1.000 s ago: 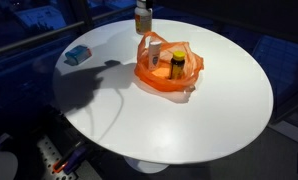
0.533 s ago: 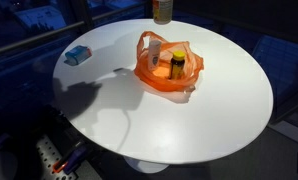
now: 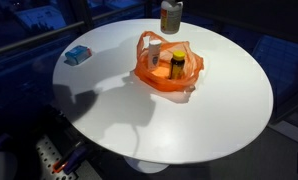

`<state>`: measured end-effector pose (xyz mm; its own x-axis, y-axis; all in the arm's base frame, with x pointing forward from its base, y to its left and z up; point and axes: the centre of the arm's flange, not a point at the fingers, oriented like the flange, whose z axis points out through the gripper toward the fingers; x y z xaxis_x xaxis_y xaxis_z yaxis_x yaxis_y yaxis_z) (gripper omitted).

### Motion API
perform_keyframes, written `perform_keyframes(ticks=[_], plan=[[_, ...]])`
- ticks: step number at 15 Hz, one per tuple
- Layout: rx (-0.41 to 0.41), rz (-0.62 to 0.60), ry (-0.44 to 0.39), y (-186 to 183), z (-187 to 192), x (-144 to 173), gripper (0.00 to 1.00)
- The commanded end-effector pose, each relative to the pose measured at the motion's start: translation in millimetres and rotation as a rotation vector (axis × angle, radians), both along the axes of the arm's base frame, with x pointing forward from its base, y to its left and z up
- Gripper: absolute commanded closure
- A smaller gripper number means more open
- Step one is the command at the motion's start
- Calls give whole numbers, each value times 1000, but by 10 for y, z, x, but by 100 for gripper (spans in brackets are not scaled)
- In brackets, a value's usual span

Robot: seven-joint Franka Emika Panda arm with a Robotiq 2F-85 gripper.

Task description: Place the white bottle in the plastic bag

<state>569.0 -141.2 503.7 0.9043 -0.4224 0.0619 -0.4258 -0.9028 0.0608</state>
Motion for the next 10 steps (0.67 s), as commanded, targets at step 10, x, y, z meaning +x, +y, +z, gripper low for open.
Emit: perform_keyframes(ticks=[10], plan=[[-19, 16, 74, -198, -751, -386, 81]])
